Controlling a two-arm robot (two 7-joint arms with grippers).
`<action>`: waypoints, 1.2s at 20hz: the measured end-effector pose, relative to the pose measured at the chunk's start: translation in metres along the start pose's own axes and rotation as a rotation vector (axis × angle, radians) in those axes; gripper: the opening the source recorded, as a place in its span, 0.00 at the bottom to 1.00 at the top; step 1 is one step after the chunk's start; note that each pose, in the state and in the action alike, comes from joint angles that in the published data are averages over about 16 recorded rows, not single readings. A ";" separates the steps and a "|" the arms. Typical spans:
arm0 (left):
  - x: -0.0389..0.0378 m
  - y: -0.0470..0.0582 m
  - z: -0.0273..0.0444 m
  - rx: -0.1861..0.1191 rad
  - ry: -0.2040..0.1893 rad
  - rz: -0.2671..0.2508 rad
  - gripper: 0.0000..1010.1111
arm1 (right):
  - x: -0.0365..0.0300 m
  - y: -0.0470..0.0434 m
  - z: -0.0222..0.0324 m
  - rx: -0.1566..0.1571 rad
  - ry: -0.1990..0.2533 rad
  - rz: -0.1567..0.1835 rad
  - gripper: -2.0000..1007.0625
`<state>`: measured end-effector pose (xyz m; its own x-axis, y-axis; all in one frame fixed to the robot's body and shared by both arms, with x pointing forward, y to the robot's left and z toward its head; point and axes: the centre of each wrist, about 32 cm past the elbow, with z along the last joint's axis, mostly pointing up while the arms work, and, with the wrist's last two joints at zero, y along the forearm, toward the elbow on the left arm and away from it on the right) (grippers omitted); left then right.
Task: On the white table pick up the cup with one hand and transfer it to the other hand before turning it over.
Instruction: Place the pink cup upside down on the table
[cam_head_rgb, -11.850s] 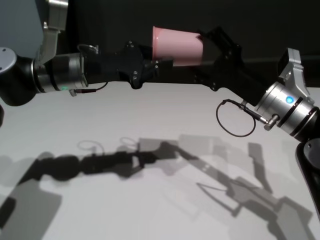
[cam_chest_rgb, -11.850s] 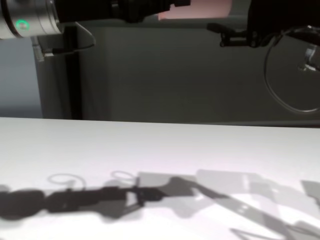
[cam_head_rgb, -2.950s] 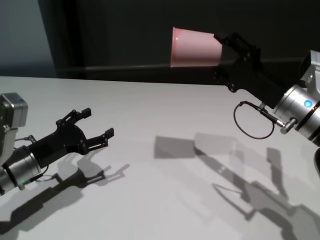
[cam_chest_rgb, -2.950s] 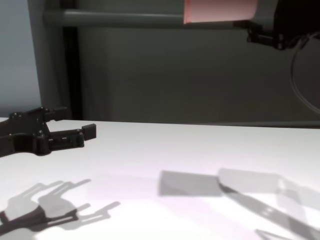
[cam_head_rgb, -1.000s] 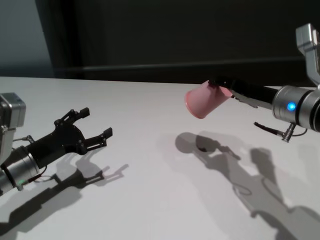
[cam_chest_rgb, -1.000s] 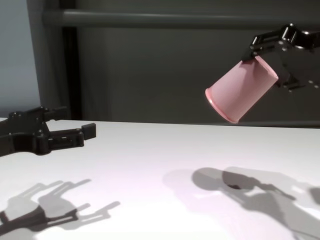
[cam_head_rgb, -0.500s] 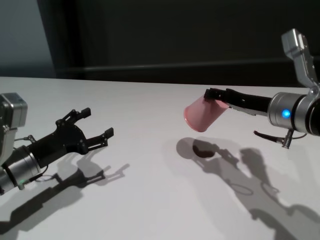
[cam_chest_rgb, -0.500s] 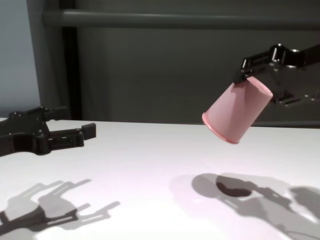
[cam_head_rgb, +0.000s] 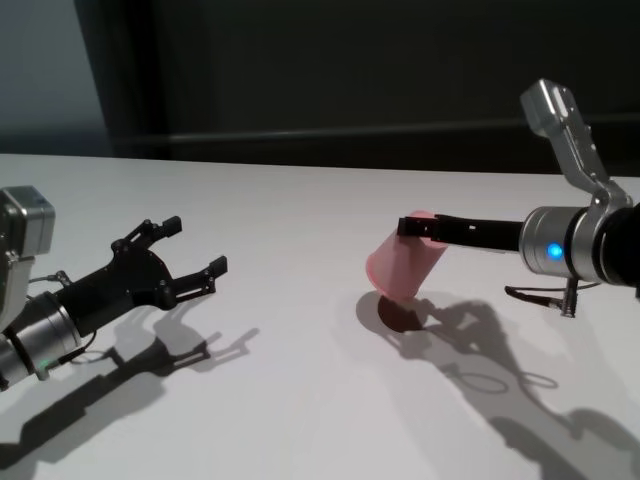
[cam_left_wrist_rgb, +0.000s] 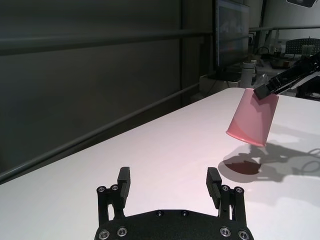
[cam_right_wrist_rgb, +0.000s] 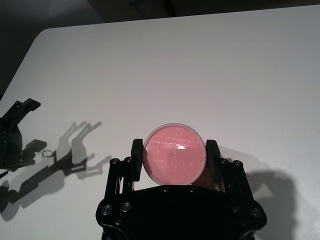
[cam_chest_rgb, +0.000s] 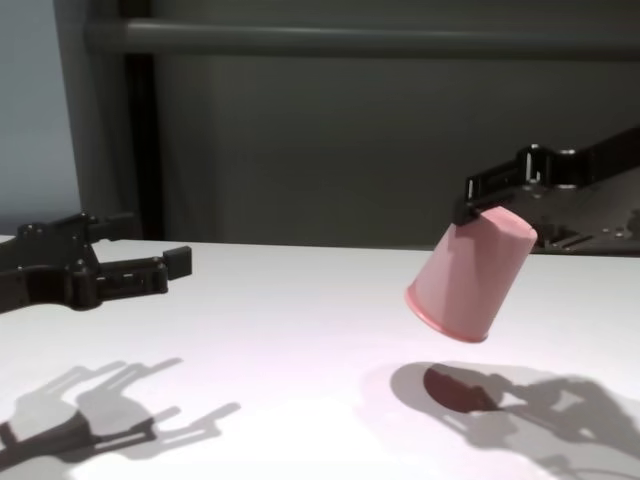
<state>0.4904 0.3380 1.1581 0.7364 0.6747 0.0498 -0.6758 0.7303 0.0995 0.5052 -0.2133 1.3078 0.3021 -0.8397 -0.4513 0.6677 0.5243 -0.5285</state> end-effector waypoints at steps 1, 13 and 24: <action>0.0000 0.000 0.0000 0.000 0.000 0.000 0.99 | -0.0006 0.0007 -0.0003 -0.007 -0.012 -0.004 0.73; 0.0000 0.000 0.0000 0.000 0.000 0.000 0.99 | -0.0073 0.0101 -0.0037 -0.057 -0.098 -0.033 0.73; 0.0000 0.000 0.0000 0.000 0.000 0.000 0.99 | -0.0160 0.0253 -0.0094 -0.088 -0.123 -0.020 0.73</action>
<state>0.4904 0.3380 1.1581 0.7364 0.6747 0.0498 -0.6758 0.7303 0.0996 0.5109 -0.1853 1.2948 0.3734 -0.8585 -0.3515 0.6142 0.5128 -0.5998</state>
